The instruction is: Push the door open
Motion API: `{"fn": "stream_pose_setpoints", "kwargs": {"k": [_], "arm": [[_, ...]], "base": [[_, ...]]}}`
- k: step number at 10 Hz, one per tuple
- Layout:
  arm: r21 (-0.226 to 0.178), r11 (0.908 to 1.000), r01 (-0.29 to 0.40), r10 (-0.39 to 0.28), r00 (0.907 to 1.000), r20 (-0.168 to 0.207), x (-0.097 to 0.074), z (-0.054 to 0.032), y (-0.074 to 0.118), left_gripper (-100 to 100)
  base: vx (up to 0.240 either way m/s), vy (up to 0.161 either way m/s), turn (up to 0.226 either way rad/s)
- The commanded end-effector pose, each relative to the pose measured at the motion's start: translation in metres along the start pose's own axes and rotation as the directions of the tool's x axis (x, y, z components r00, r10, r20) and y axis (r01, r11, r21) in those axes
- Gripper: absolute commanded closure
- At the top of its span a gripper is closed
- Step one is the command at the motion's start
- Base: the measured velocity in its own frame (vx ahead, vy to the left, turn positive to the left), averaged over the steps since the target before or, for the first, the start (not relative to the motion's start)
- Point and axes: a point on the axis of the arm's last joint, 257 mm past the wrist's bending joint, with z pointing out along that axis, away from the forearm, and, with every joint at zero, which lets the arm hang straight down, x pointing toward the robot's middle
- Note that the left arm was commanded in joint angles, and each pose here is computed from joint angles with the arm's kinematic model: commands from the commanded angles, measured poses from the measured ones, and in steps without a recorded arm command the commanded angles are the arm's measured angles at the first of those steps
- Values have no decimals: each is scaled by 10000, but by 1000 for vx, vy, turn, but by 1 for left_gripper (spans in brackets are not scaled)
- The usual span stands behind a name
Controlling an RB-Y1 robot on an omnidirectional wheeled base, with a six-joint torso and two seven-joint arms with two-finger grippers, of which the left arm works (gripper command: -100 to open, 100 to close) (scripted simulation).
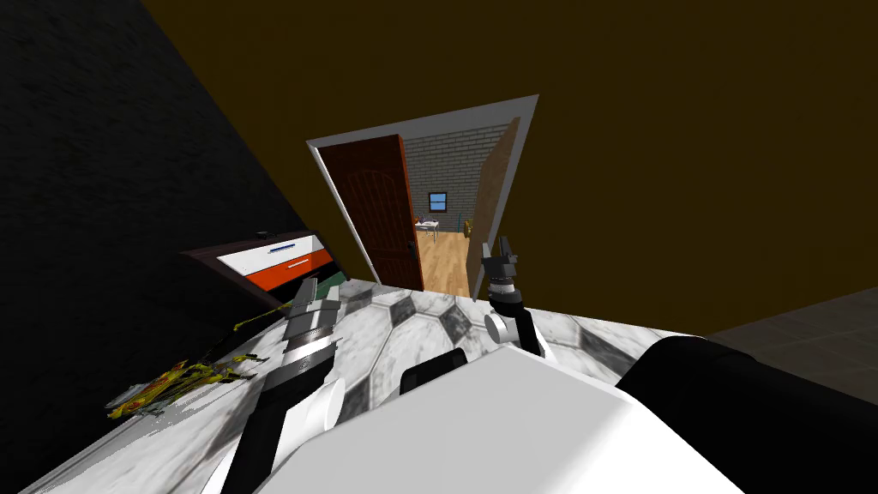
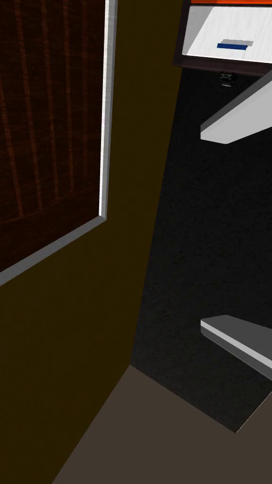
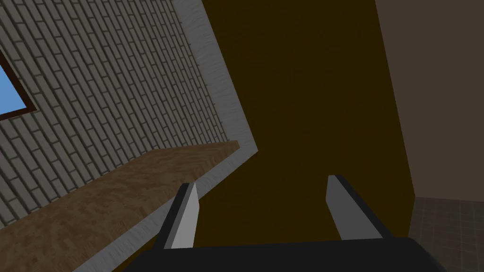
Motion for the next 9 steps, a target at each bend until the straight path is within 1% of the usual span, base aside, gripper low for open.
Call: {"fn": "stream_pose_setpoints", "kwargs": {"k": [1, 4, 5, 7, 8, 9], "arm": [[-182, 9998, 110, -113, 9998, -158, 64, 6, 115, -100], [-410, 9989, 242, -256, 9991, -332, 141, 10, 254, -100], [-546, 9980, 316, -340, 9985, -431, 187, 11, 335, -100], [-719, 9966, 409, -449, 9975, -544, 245, 11, 437, -100], [-894, 9948, 496, -555, 9963, -656, 303, 10, 537, -100], [-996, 9935, 547, -620, 9955, -716, 337, 8, 595, -100]], "base": [[3, -40, -44], [137, 48, -59], [106, 61, -58], [92, 42, -45], [114, 20, -83], [119, 22, -65]]}}
